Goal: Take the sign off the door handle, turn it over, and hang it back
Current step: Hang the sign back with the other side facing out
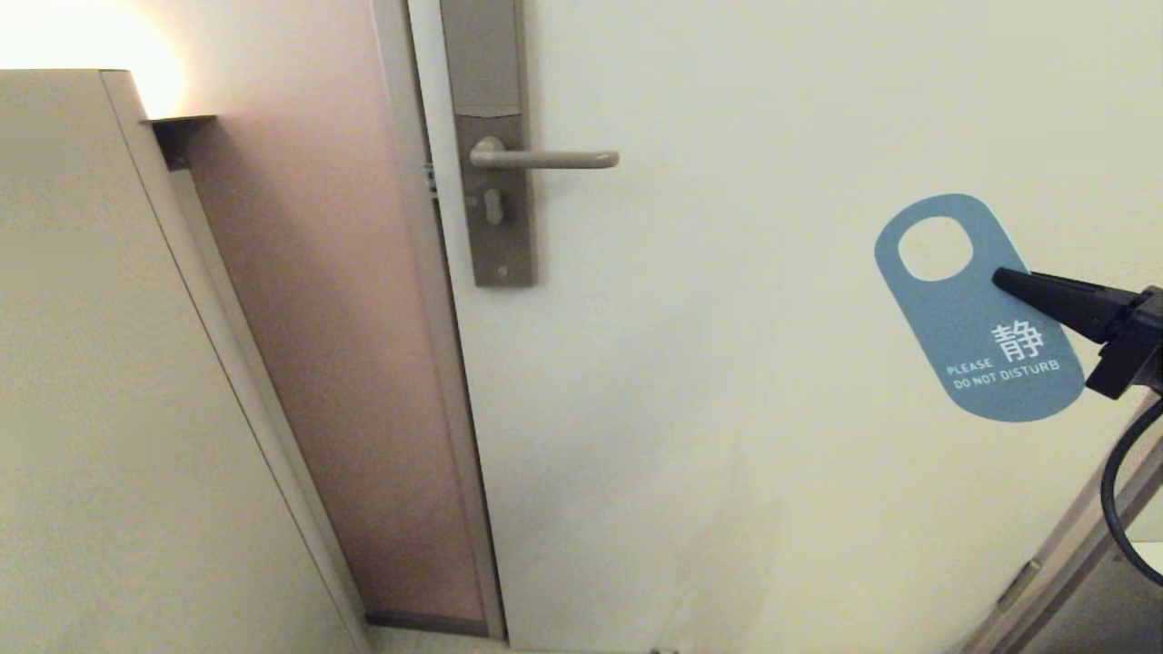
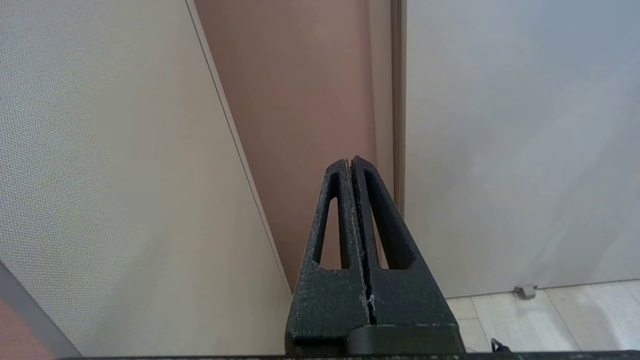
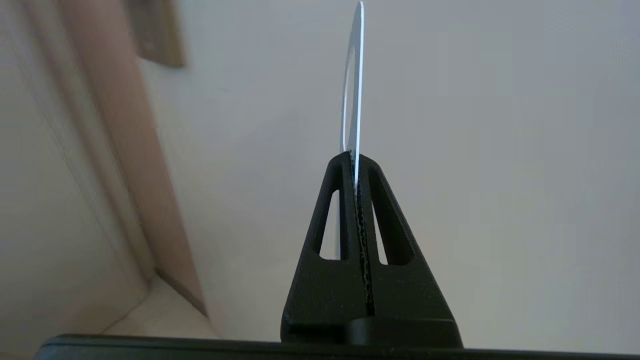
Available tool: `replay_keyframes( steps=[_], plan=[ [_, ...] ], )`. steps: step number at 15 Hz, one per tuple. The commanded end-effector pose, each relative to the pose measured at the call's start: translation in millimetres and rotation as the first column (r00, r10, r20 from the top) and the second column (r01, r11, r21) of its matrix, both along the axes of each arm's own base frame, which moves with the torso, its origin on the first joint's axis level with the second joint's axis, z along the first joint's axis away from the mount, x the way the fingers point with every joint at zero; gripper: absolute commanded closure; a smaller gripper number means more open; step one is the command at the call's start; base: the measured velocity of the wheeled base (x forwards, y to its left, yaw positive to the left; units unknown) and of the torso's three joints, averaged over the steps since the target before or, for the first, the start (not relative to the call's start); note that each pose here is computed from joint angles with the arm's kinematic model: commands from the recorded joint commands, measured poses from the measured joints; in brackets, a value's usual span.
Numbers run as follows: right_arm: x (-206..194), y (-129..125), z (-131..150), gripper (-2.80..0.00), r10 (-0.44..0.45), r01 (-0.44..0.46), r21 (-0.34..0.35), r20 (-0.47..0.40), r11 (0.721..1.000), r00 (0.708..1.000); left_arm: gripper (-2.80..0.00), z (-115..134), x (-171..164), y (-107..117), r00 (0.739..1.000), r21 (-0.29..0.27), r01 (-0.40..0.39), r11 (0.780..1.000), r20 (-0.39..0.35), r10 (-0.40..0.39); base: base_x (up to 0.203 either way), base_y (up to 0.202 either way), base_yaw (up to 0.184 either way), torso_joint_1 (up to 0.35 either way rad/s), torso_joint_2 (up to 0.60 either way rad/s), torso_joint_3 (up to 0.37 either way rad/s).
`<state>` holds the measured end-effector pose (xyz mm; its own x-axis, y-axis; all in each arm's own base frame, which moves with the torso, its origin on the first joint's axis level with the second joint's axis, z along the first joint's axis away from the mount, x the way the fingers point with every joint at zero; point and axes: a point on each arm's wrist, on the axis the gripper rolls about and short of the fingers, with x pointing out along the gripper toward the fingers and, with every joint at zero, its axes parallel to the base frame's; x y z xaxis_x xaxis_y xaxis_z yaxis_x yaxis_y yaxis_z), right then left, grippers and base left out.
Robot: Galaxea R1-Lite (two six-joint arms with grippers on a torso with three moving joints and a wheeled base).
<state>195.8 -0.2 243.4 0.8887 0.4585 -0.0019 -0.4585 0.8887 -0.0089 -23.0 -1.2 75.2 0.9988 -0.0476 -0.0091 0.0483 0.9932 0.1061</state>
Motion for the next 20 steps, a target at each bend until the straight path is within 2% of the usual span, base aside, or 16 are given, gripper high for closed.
replay_keyframes(
  steps=[1,6,12,17,20],
  plan=[
    [6,12,4,0.00,0.064,-0.064,-0.001,0.010,0.998,0.998,0.00,0,0,0,1.000,0.001,0.000,1.000,0.000,0.000,0.000,0.000,0.000,0.000,0.00,0.000],
    [25,27,11,0.00,0.132,-0.134,0.017,0.080,0.991,0.988,0.00,0,0,0,1.000,0.001,0.000,1.000,0.000,0.000,0.000,0.000,0.000,0.000,0.00,0.000],
    [52,40,11,0.00,0.177,-0.179,0.018,0.091,0.984,0.980,0.00,0,0,0,1.000,0.001,0.000,1.000,0.000,0.000,0.000,0.000,0.000,0.000,0.00,0.000],
    [80,69,15,0.00,0.257,-0.263,0.018,0.150,0.965,0.955,0.00,0,0,0,1.000,0.001,0.000,1.000,0.000,0.000,0.000,0.000,0.000,0.000,0.00,0.000],
    [102,78,19,0.00,0.268,-0.275,0.016,0.177,0.961,0.947,0.00,0,0,0,1.000,0.001,0.000,1.000,0.000,0.000,0.000,0.000,0.000,0.000,0.00,0.000]
  ],
)
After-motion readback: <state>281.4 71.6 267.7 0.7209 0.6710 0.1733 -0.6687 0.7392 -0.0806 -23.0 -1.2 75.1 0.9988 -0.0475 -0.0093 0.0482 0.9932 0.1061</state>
